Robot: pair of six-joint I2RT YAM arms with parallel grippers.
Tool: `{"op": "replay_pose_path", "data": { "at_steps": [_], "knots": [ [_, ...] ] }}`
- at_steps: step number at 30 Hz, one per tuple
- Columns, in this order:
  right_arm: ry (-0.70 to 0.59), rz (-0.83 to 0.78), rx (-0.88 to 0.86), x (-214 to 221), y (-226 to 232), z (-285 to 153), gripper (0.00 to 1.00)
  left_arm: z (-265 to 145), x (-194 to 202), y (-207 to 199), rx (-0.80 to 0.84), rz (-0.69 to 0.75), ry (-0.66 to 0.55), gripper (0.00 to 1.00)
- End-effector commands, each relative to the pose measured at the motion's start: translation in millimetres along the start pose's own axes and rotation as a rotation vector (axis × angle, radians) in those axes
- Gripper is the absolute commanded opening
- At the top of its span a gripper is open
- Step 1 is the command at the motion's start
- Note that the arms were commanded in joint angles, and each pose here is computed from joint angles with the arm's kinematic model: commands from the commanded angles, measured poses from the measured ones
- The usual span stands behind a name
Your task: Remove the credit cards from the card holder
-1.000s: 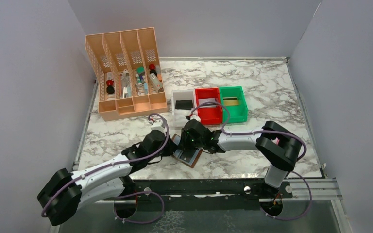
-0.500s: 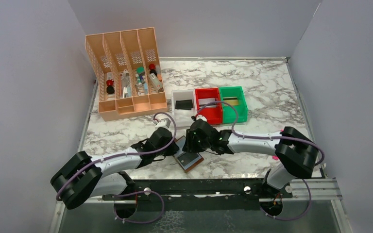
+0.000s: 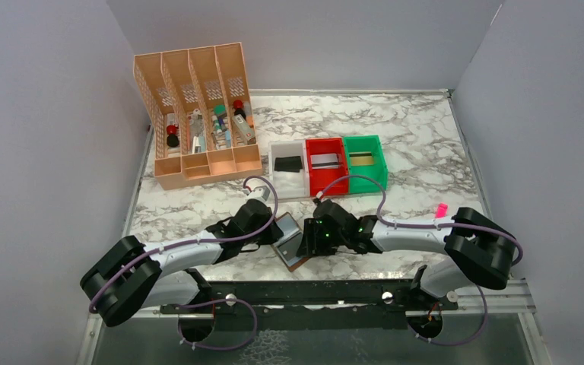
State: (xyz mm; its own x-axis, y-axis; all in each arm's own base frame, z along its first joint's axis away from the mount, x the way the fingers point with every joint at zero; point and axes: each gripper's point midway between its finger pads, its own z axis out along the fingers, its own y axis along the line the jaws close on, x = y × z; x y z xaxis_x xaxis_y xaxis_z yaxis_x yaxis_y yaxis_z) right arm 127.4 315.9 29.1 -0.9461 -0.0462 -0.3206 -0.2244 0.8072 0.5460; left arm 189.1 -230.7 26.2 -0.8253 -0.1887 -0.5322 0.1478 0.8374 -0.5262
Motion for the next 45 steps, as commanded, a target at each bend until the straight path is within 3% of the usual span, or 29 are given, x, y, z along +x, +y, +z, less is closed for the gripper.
{"op": "replay_pose_path", "data": {
  "at_steps": [1, 9, 20, 25, 31, 37, 40, 45],
  "knots": [
    [-0.006, 0.029, -0.023, 3.6, 0.2, 11.8, 0.50, -4.0, -2.7, -15.4, 0.076, 0.026, 0.007, 0.04],
    [-0.081, 0.000, 0.086, -24.9, -11.1, 19.1, 0.45, -7.9, 8.7, -12.2, 0.090, 0.031, 0.044, 0.08],
    [-0.078, -0.017, 0.065, -50.0, -3.6, 24.0, 0.46, -12.7, 8.9, -11.6, 0.089, 0.023, 0.043, 0.16],
    [-0.068, -0.047, 0.036, -60.8, 5.0, 28.6, 0.44, -14.2, 8.2, -13.1, 0.092, 0.036, 0.048, 0.24],
    [-0.050, -0.090, 0.133, -66.3, -8.1, 39.9, 0.37, -19.8, -3.3, -6.0, 0.031, 0.077, 0.012, 0.32],
    [-0.026, -0.133, 0.178, -64.0, -18.8, 45.8, 0.36, -26.9, -21.2, 2.4, -0.037, 0.102, -0.063, 0.48],
    [-0.017, -0.141, 0.181, -62.2, -20.8, 48.2, 0.36, -23.9, -11.9, 9.4, -0.058, 0.098, -0.027, 0.47],
    [-0.023, -0.153, 0.150, -65.7, -11.6, 44.1, 0.36, -20.4, 21.1, 30.7, -0.086, 0.037, 0.057, 0.36]
  ]
}}
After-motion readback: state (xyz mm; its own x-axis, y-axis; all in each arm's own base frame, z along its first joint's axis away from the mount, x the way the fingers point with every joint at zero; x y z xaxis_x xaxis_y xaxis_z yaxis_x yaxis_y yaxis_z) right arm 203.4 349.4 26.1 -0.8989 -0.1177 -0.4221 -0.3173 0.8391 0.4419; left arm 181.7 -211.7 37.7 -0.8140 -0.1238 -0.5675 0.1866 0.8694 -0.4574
